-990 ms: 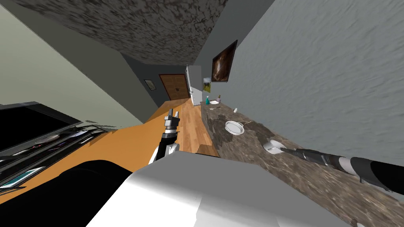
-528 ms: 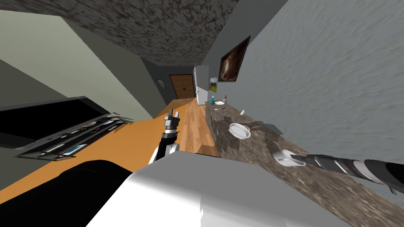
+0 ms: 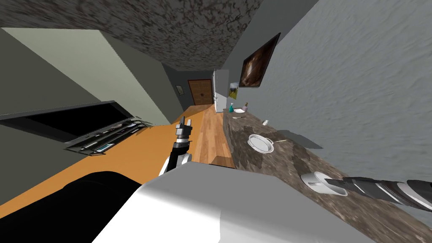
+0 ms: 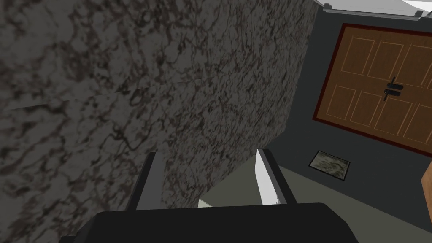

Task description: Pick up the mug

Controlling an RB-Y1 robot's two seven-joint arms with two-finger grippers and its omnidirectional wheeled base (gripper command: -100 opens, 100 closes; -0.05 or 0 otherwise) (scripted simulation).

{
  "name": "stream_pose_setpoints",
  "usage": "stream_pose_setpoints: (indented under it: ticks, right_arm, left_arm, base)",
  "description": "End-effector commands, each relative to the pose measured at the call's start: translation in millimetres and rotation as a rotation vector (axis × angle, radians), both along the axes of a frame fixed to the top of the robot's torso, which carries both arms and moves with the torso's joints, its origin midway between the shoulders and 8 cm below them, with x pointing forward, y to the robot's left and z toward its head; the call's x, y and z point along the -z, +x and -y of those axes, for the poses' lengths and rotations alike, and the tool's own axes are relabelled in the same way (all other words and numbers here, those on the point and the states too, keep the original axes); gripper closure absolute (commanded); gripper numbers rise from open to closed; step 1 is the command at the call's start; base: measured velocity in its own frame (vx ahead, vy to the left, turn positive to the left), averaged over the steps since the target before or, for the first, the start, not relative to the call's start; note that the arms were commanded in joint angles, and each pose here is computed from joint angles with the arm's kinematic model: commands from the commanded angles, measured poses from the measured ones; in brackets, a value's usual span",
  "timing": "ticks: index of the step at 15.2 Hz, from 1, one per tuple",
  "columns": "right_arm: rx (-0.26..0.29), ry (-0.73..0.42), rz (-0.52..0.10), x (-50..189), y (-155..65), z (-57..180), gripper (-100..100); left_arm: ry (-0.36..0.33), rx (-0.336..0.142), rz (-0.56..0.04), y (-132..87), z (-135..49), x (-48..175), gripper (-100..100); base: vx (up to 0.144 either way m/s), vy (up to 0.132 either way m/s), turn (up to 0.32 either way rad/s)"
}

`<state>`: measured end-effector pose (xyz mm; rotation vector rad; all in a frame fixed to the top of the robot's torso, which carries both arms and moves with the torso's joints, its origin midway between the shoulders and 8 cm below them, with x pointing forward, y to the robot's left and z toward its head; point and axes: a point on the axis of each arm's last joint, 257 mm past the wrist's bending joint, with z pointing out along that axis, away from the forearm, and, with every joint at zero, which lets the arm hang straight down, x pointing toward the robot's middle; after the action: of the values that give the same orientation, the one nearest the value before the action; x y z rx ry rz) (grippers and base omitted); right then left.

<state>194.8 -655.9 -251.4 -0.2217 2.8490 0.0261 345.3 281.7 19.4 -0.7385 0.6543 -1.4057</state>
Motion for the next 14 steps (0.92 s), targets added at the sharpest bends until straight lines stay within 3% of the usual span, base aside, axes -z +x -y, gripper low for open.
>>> stream_pose_setpoints:
  ticks: [1, 2, 3, 5, 6, 7, 9, 10, 12, 14]
  right_arm:
    - [-0.003, -0.004, -0.099, 7.4, -33.5, 3.6, -100]
    - [-0.033, -0.012, -0.056, -1.2, -9.9, 1.5, -100]
    - [-0.047, -0.021, -0.058, -2.1, -8.5, 2.3, -100]
    - [-0.011, -0.004, -0.077, 3.8, -22.8, 2.3, -100]
    - [-0.042, -0.023, -0.092, 3.3, -24.0, 4.8, -100]
    - [-0.017, -0.013, -0.111, 7.9, -36.5, 5.2, -100]
    - [-0.003, -0.004, -0.101, 7.6, -34.2, 3.7, -100]
    - [-0.004, 0.004, -0.201, 14.5, -69.6, 2.8, -100]
    - [0.030, 0.025, -0.175, 14.3, -64.3, -0.5, -100]
    - [0.021, 0.019, -0.182, 14.2, -65.0, 0.4, -100]
  left_arm:
    - [0.000, 0.000, 0.000, 0.0, 0.0, 0.0, 0]
    - [0.000, 0.000, 0.000, 0.0, 0.0, 0.0, 0]
    - [0.000, 0.000, 0.000, 0.0, 0.0, 0.0, 0]
    - [0.000, 0.000, 0.000, 0.0, -0.1, 0.0, 0]
    - [0.000, 0.000, 0.000, 0.0, -0.1, 0.0, 0]
    - [0.000, 0.000, 0.000, 0.0, -0.1, 0.0, 0]
    - [0.000, 0.000, 0.000, 0.0, 0.0, 0.0, 0]
    - [0.000, 0.000, 0.000, 0.0, 0.0, 0.0, 0]
    - [0.000, 0.000, 0.000, 0.0, 0.0, 0.0, 0]
    - [0.000, 0.000, 0.000, 0.0, -0.1, 0.0, 0]
  base:
    - [0.022, -0.016, 0.406]
    - [0.031, -0.036, 0.265]
    - [0.028, -0.034, 0.041]
    - [0.014, -0.015, -0.036]
    - [0.002, 0.000, -0.025]
    - [0.000, 0.000, 0.000]
    - [0.000, 0.000, 0.000]
    - [0.032, -0.011, 0.218]
    - [0.043, -0.029, 0.219]
    - [0.020, -0.017, -0.001]
